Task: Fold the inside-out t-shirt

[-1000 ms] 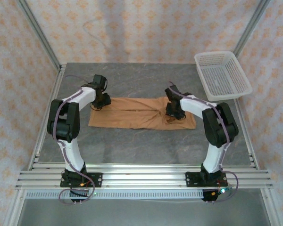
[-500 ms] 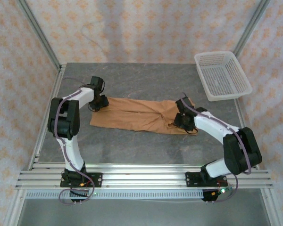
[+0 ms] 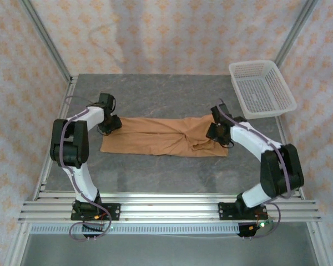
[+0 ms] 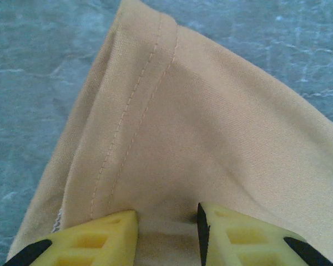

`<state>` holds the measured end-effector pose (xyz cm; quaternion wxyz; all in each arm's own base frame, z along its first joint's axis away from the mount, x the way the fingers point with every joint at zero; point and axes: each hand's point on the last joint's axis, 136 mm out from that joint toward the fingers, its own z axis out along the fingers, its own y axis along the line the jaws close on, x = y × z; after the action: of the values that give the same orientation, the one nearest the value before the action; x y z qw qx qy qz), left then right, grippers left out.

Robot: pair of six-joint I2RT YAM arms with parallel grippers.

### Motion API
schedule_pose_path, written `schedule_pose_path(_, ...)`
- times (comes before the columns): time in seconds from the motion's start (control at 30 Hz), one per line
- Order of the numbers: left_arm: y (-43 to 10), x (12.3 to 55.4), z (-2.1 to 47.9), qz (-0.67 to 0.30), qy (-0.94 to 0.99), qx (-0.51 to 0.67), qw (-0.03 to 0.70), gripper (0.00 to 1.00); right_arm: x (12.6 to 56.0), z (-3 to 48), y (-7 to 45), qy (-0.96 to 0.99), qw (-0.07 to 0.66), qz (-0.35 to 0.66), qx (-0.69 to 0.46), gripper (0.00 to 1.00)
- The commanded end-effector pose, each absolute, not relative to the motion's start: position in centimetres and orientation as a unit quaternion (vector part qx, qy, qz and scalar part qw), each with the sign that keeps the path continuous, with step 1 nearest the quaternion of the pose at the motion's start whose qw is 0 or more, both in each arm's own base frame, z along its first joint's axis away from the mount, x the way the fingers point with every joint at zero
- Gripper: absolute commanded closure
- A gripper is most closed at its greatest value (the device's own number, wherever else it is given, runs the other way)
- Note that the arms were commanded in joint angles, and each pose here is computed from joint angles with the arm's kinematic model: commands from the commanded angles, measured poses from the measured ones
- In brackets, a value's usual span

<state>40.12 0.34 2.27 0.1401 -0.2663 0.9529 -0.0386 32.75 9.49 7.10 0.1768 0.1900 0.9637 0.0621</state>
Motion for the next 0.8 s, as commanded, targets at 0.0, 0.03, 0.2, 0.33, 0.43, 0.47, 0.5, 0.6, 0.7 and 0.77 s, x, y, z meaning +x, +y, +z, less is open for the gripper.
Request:
schedule_pose_path(0.0,0.6,38.7,1.9,-0.031,0.955,-0.267,0.121,0.64,32.8,6.0,10.0,0.97,0.151,0.062,0.178,0.58)
schedule_pose_path(0.03,0.6,38.7,2.0,-0.03,0.955,-0.267,0.121,0.65,32.8,5.9,10.1,0.971,0.151,0.064,0.177,0.61)
schedule_pose_path(0.2,0.6,38.9,2.4,-0.032,0.955,-0.266,0.125,0.65,32.1,5.8,10.2,0.972,0.146,0.071,0.169,0.69)
schedule_pose_path(0.33,0.7,39.0,2.7,-0.034,0.954,-0.267,0.129,0.65,31.7,5.8,10.2,0.973,0.146,0.073,0.161,0.89)
schedule_pose_path(0.43,0.6,39.1,3.0,-0.034,0.955,-0.266,0.129,0.65,31.5,6.1,10.0,0.975,0.147,0.067,0.153,1.0)
schedule_pose_path(0.47,0.7,39.1,3.0,-0.033,0.955,-0.266,0.13,0.65,31.4,6.3,10.0,0.975,0.149,0.067,0.149,1.0)
schedule_pose_path(0.5,0.7,39.1,3.2,-0.033,0.955,-0.266,0.131,0.65,31.4,6.5,9.9,0.975,0.15,0.067,0.147,1.0)
schedule_pose_path(0.6,0.8,39.0,3.3,-0.03,0.955,-0.265,0.132,0.65,30.7,7.4,10.0,0.975,0.16,0.074,0.136,1.0)
schedule_pose_path(0.7,0.9,38.9,3.2,-0.027,0.955,-0.266,0.131,0.65,29.5,7.8,10.2,0.974,0.167,0.085,0.126,1.0)
schedule_pose_path(0.77,0.9,39.0,3.2,-0.03,0.954,-0.268,0.131,0.65,28.5,7.4,10.5,0.973,0.167,0.099,0.123,1.0)
